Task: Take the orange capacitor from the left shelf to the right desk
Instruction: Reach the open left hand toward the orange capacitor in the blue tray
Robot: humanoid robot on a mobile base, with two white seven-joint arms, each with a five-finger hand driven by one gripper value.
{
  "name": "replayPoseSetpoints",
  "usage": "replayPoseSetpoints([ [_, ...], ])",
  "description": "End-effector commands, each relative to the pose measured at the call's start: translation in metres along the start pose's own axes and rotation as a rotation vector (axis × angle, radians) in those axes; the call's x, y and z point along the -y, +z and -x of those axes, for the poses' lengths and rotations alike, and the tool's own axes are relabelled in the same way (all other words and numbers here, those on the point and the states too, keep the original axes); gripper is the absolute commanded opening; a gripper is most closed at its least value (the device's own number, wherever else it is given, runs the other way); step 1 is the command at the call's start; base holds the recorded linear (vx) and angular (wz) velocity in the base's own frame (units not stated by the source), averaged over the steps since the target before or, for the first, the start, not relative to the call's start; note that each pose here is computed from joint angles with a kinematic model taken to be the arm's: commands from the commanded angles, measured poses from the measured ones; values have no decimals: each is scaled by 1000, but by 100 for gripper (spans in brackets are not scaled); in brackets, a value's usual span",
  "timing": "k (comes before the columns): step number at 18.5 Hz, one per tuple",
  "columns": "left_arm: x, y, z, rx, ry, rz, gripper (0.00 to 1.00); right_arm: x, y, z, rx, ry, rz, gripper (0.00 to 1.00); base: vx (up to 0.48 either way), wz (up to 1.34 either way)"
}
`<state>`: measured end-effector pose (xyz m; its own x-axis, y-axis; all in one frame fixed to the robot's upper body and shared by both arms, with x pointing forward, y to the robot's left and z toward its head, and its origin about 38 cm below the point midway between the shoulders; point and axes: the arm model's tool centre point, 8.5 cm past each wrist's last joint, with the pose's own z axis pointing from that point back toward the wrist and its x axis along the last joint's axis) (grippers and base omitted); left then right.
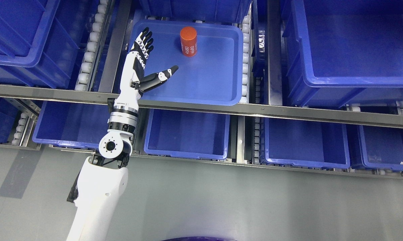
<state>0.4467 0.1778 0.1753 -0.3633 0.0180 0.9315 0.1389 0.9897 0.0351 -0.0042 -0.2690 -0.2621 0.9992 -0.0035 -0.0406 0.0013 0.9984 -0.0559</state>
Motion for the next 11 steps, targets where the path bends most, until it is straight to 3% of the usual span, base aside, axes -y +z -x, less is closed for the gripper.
replayPoseSetpoints([
  [1,3,-26,23,-78,-44,40,100,11,0,-13,35,-5,17,100,0,0],
  [11,12,-55,60,-213,-119,99,100,11,0,-13,35,-5,17,100,0,0],
])
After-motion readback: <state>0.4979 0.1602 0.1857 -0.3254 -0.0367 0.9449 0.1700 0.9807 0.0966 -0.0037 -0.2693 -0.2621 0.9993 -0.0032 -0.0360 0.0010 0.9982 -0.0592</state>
